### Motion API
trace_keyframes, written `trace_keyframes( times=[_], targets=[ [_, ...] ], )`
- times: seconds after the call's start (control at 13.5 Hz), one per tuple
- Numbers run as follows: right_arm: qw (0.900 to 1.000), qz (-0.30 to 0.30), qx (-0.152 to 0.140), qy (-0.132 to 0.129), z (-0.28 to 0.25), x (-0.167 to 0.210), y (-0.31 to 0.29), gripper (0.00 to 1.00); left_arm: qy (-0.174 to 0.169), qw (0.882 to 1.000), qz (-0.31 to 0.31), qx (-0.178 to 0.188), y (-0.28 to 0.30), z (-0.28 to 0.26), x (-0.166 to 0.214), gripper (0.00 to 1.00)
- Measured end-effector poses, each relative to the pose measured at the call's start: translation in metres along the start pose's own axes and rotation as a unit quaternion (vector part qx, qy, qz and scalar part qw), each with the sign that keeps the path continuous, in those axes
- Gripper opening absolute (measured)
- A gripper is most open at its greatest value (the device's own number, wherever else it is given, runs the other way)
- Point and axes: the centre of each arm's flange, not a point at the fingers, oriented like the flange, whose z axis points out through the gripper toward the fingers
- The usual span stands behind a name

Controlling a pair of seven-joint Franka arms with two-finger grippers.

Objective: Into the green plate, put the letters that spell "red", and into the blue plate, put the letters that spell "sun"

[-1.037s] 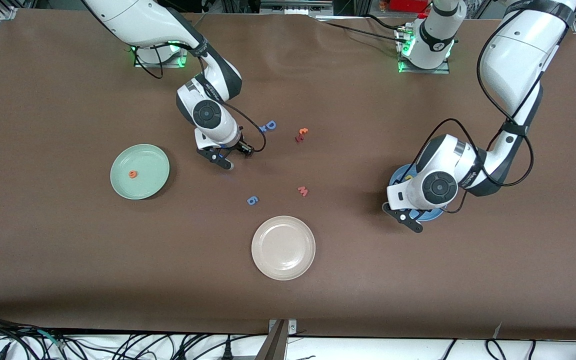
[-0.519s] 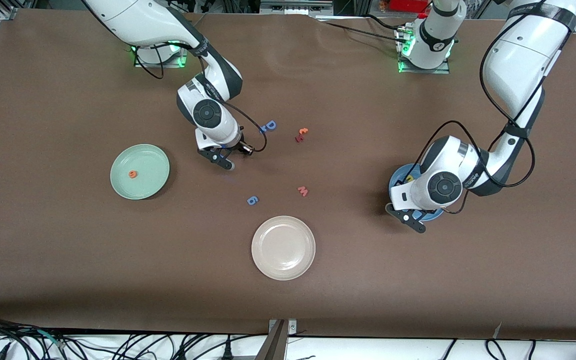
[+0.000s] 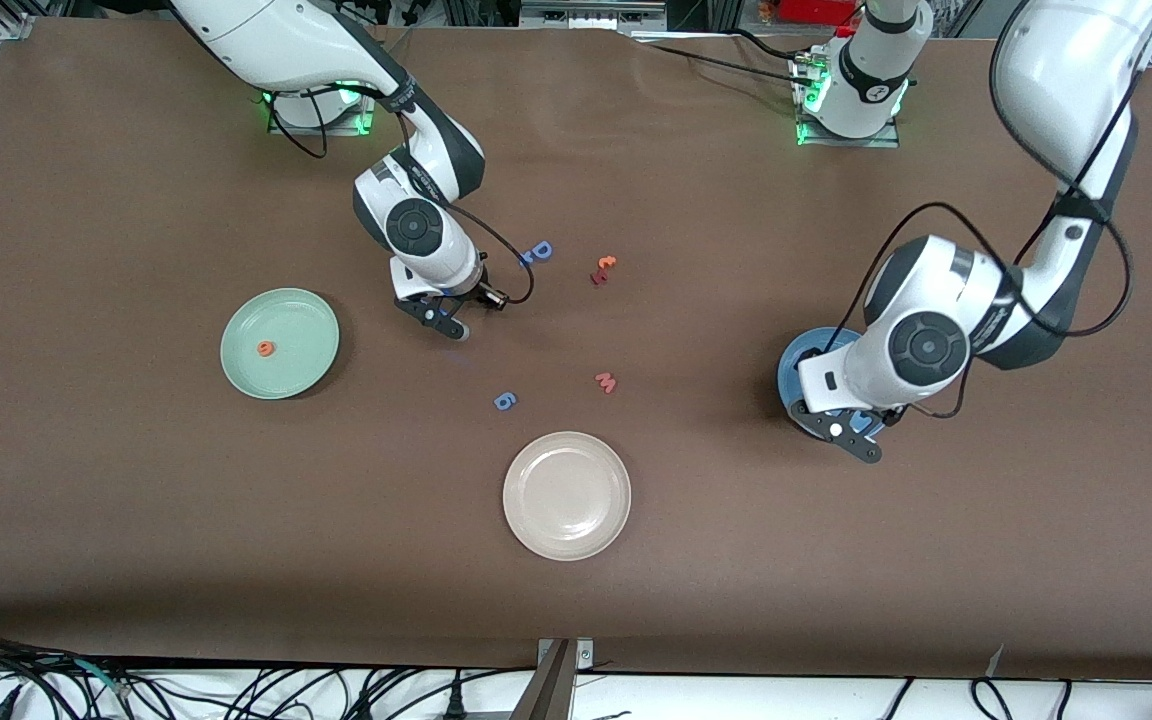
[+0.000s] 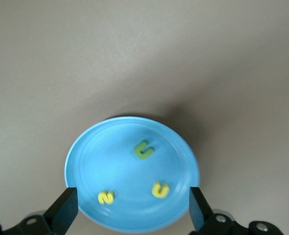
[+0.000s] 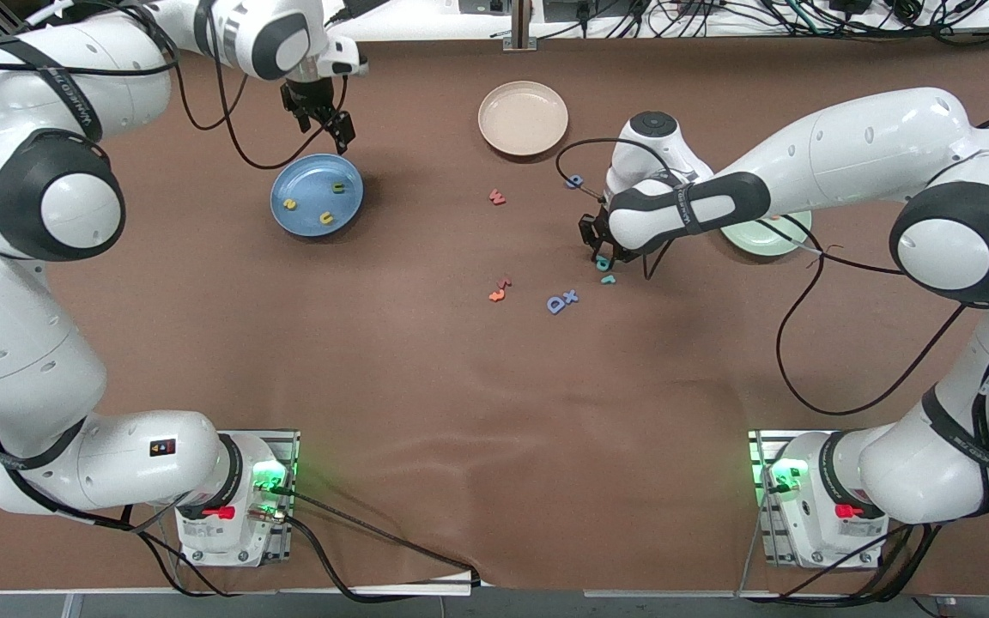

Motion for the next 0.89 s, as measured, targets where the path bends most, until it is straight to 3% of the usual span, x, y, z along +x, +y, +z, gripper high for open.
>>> trace_keyframes(
  times=[0.22, 0.37, 0.59, 0.74, 0.89],
  targets=[
    [0.998, -0.011, -0.054, -0.016, -0.059, 0.031, -0.003, 0.35, -0.002, 1.000, -0.019, -0.002, -0.003, -0.065, -0.015, 1.00],
    [0.997, -0.030, -0.072, -0.021, -0.105, 0.070, 0.014, 0.35, 0.008, 1.000, -0.028, 0.007, -0.006, -0.111, -0.025, 1.00],
    [0.992, -0.090, -0.087, -0.025, -0.136, 0.153, 0.082, 0.35, 0.016, 0.999, -0.043, -0.016, -0.002, -0.180, -0.049, 1.00],
    [0.987, -0.128, -0.092, -0.029, -0.136, 0.207, 0.137, 0.35, 0.036, 0.998, -0.052, -0.008, -0.002, -0.220, -0.063, 1.00],
    [0.983, -0.152, -0.095, -0.035, -0.121, 0.235, 0.168, 0.35, 0.053, 0.996, -0.076, -0.004, -0.012, -0.244, -0.080, 1.00]
  ],
)
